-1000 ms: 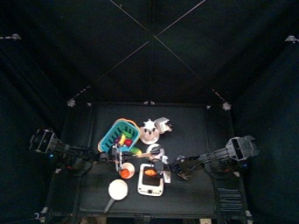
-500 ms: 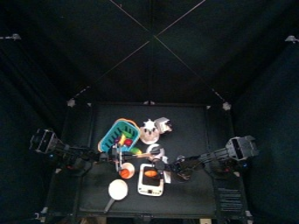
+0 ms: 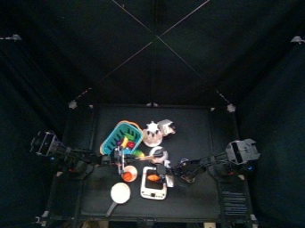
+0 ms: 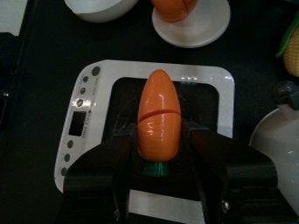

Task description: Regrasp handle

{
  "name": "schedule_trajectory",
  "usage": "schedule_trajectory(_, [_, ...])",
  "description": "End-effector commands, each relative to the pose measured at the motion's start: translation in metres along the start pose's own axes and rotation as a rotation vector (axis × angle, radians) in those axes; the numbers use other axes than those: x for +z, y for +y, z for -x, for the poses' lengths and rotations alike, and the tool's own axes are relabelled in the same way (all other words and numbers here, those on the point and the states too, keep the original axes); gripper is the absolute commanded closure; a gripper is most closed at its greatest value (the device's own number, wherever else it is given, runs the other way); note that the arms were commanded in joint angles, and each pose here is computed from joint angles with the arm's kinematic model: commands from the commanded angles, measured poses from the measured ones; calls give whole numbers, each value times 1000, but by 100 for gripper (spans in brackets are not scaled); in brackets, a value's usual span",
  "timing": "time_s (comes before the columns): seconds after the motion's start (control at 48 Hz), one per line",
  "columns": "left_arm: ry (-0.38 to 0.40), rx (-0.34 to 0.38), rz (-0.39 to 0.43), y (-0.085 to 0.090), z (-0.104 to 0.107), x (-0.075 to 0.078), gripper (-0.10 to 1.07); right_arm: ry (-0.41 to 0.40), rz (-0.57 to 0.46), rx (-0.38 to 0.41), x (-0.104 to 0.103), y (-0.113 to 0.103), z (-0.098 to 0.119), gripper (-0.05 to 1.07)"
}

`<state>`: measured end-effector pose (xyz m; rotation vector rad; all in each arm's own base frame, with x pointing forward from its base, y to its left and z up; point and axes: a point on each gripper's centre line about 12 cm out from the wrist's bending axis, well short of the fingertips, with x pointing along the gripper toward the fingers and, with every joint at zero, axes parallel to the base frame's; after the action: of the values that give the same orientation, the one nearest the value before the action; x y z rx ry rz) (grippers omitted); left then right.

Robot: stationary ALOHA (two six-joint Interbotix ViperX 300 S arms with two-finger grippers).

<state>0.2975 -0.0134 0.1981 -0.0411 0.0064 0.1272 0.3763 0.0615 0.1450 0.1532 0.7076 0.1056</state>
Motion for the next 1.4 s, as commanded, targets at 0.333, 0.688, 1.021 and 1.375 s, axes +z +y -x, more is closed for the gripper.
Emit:
schedule_trajectory(0.333, [-9, 3, 10, -1, -2, 3, 60, 51, -389, -79, 18, -4, 8, 36])
schedule_trajectory(0.688, [1, 18, 19, 1, -1, 0, 60, 37, -653, -41, 33, 5, 7, 36])
schedule_trajectory(1.021, [29, 83, 59, 11, 0, -5, 60, 49, -684, -13, 32, 17, 13, 36])
schedule_trajectory(1.375, [54, 76, 53, 12, -2, -6, 60, 72, -688, -6, 33, 24, 20, 36])
